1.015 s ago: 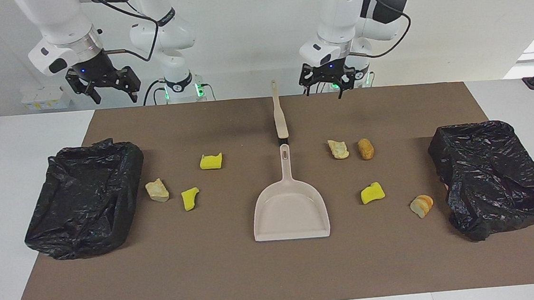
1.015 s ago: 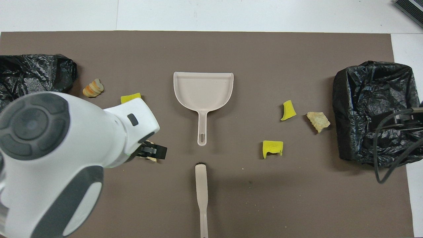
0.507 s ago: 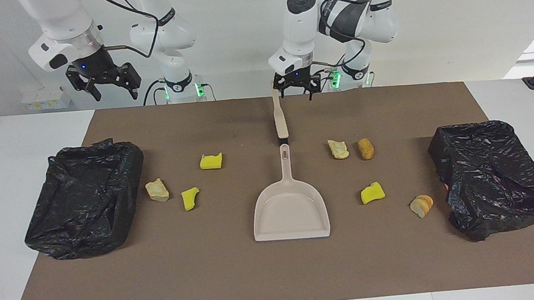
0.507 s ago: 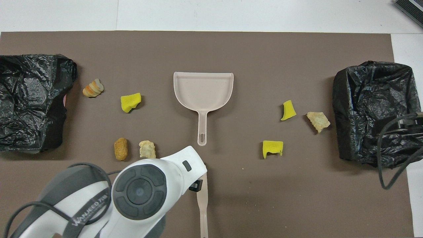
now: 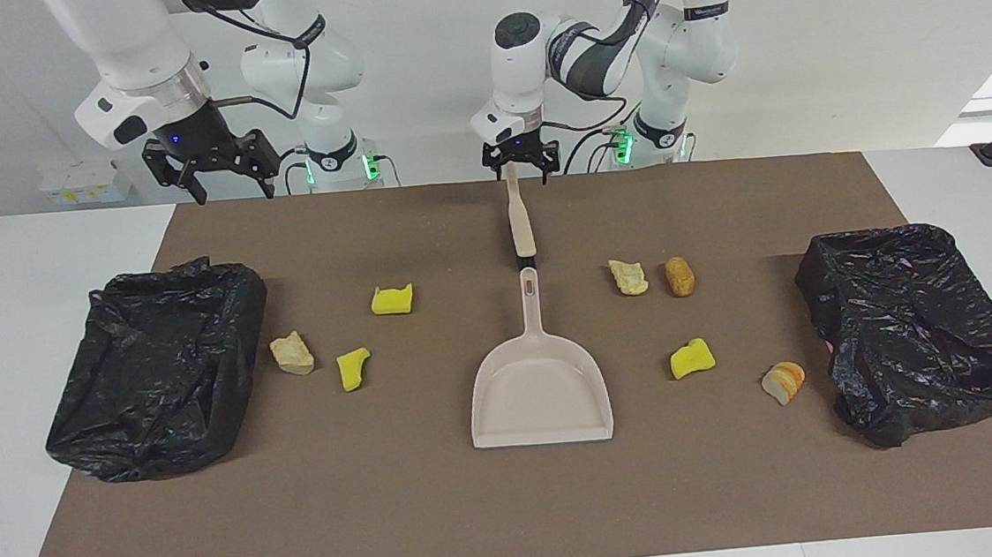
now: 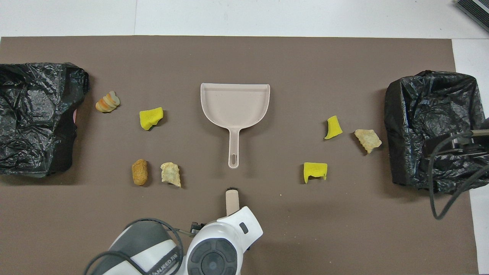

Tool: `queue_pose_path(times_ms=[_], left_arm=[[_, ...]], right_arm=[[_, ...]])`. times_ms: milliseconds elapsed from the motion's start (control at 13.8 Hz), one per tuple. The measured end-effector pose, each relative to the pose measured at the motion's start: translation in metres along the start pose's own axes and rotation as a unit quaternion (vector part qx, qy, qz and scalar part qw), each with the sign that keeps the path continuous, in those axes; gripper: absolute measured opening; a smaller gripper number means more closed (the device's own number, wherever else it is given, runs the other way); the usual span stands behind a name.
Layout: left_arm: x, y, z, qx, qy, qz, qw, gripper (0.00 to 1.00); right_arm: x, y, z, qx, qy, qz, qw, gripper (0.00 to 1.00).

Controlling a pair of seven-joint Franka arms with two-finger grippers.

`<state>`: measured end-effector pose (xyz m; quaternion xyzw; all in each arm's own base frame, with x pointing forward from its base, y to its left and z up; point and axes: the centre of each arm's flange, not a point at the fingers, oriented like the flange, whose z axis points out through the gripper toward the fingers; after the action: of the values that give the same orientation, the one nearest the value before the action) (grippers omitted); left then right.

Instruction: Sweep and dump trash in bin

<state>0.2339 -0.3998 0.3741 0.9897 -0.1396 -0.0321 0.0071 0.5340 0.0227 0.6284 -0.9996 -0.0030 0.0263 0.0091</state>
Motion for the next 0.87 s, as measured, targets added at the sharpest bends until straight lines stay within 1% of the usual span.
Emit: queue_pose_path(times_ms=[72, 217, 362, 507, 580, 652, 725, 797, 870], left_arm=[[-0.006, 0.002, 0.007, -0.003, 0.002, -0.003, 1.0, 1.0], [-0.012, -0.001, 0.017, 0.0, -0.005, -0.009, 1.0, 1.0], [-0.021, 0.001, 0.026, -0.004, -0.02, -0.02, 1.0, 1.0], [-0.026, 0.004, 0.029, -0.007, -0.026, -0.025, 0.999, 1.0], [-0.027, 0.004, 0.03, -0.007, -0.027, -0.025, 0.999, 0.96], [-0.027, 0.004, 0.03, -0.007, -0.027, -0.026, 0.999, 0.96], [-0.026, 0.004, 0.03, -0.007, -0.027, -0.026, 0.999, 0.91], [-0.026, 0.004, 0.03, -0.007, -0.027, -0.026, 0.999, 0.91], [-0.026, 0.004, 0.03, -0.008, -0.027, -0.026, 0.999, 0.87]], right_arm=[[0.005, -0.007, 0.005, 0.002, 0.002, -0.006, 1.0, 1.0], [0.015, -0.02, 0.018, 0.006, 0.0, -0.016, 1.0, 1.0], [0.025, -0.034, 0.036, 0.006, -0.015, -0.029, 0.999, 1.0], [0.035, -0.059, 0.055, 0.005, -0.023, -0.049, 0.998, 1.0], [0.041, -0.071, 0.064, 0.008, -0.021, -0.053, 0.998, 1.0], [0.046, -0.081, 0.071, 0.015, -0.018, -0.049, 0.999, 1.0], [0.051, -0.094, 0.079, 0.018, -0.016, -0.044, 0.999, 1.0], [0.054, -0.108, 0.087, 0.019, -0.015, -0.043, 0.999, 1.0], [0.057, -0.126, 0.098, 0.018, -0.015, -0.044, 0.999, 1.0]])
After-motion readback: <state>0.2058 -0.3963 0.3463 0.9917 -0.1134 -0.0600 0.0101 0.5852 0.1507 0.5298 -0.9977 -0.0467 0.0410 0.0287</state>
